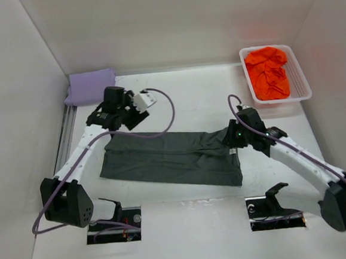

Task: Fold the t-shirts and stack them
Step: Fold the other side of the tshirt into a rectangle

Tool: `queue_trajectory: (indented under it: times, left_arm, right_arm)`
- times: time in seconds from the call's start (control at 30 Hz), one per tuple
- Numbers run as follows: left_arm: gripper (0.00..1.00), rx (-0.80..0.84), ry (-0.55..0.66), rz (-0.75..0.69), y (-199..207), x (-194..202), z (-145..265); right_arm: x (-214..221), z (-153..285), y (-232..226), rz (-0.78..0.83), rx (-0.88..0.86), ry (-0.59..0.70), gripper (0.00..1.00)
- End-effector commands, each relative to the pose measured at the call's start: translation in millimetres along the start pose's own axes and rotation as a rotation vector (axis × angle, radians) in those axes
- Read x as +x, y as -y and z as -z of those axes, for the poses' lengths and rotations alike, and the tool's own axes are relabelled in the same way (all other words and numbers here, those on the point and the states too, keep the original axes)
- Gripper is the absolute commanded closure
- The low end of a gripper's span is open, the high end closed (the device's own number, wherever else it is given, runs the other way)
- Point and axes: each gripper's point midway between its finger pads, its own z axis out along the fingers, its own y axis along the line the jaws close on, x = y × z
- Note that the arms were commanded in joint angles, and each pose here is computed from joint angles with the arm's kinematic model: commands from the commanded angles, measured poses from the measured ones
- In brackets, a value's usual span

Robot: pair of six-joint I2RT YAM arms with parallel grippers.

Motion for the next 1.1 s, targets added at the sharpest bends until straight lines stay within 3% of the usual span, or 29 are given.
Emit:
queue_trajectory:
  times: [0.0, 0.1, 0.2, 0.5, 0.8, 1.07]
  left_arm:
    - [0.41, 0.132, 0.051, 0.051, 36.3, -43.0, -9.4]
    - [0.41, 0.162, 0.028, 0.110, 41.4, -40.0, -31.3]
    - [0.41, 0.130, -0.048, 0.200, 31.6, -12.2, -54.3]
    - [0.41, -0.010, -0.272, 0.394, 2.5, 84.5, -84.9]
    - [0.41, -0.025, -0.332, 0.432, -3.4, 111.8, -89.9]
    - [0.41, -0.035, -0.367, 0.464, -7.8, 133.8, -86.8]
  right_arm:
    - [-27.1, -27.3, -34.3, 0.064, -0.056, 0.028, 0.68]
    - [-33.7, -57.5, -55.2, 0.126, -0.056, -0.006, 0.62]
    - [-29.3, -81.8, -60.9, 0.141, -0.038, -0.059, 0.58]
    - [32.3, -106.1, -50.8, 0.167, 0.019, -0.238, 0.55]
    - [76.0, -89.5, -66.2, 0.148, -0.017, -0.318, 0.73]
    - [116.8, -58.7, -75.1, 0.121, -0.037, -0.358, 0.73]
